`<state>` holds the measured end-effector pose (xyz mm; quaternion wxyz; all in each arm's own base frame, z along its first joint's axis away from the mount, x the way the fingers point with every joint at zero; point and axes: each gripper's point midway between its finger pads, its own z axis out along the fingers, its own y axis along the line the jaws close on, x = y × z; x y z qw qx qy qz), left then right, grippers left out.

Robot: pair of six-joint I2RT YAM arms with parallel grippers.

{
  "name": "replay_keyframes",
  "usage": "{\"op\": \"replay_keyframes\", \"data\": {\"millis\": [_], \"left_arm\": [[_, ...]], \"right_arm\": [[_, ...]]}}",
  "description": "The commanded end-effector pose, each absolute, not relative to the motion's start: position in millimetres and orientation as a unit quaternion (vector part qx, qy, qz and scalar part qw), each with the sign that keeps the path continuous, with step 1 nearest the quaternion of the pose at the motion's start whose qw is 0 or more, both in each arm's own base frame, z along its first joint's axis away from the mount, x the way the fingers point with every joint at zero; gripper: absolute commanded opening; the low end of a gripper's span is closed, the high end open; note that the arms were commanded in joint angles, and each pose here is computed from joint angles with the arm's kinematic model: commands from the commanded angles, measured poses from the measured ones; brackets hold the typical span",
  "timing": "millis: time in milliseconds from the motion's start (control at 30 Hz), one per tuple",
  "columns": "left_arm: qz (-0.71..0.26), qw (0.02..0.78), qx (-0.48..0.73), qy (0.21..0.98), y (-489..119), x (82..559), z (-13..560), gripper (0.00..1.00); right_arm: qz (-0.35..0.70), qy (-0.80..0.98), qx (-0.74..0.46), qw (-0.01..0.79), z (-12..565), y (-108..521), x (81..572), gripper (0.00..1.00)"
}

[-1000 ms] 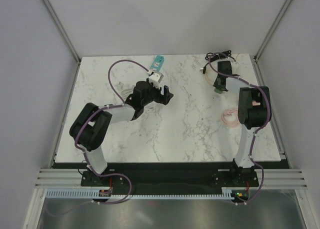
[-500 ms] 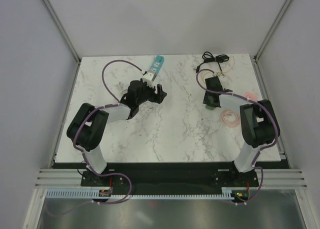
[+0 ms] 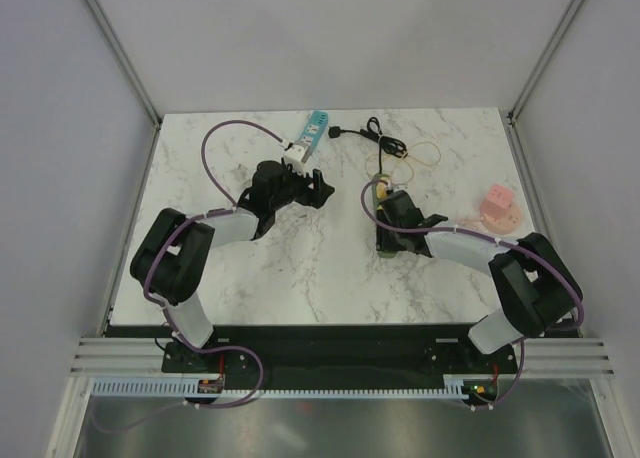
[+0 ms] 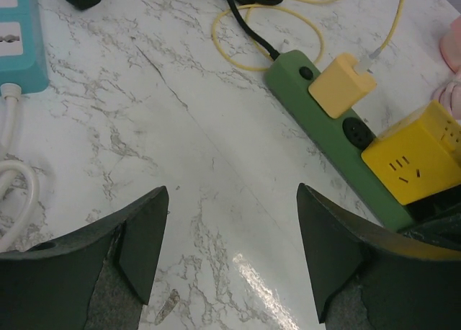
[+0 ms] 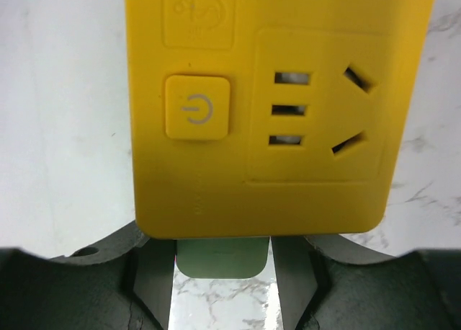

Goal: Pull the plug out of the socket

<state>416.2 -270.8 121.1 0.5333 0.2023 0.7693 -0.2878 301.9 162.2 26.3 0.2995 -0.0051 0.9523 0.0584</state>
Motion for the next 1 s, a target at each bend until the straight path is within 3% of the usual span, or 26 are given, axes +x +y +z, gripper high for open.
{"op": "replay_keyframes", "data": {"millis": [0,167,267,433,567,767,967], "left_arm": [[-0.314,0.548,0.203,0.748,-276,415,142,0.79],[-0.317,0.545,0.202,0.75,-277,414,141,0.79],[-0.317,0.542,0.202,0.751,-277,414,139,0.79],[-0.316,0.543,0.2,0.752,-276,414,140,0.79],[-0.313,0.545,0.198,0.752,-274,415,140,0.79],[-0.307,0.523,0.166,0.778,-272,420,135,0.79],[-0.313,0.495,0.13,0.8,-276,418,139,0.81]], "right_arm": [[0.123,0.951,-0.05,0.279,27,197,278,0.18],[0.135,0.952,-0.072,0.266,22,222,269,0.25],[0.141,0.951,-0.076,0.264,23,233,267,0.39],[0.154,0.947,-0.086,0.267,36,241,267,0.8],[0.171,0.938,-0.096,0.286,61,246,271,0.96],[0.165,0.921,-0.073,0.347,109,226,285,0.97],[0.154,0.904,0.032,0.398,133,171,304,0.96]]}}
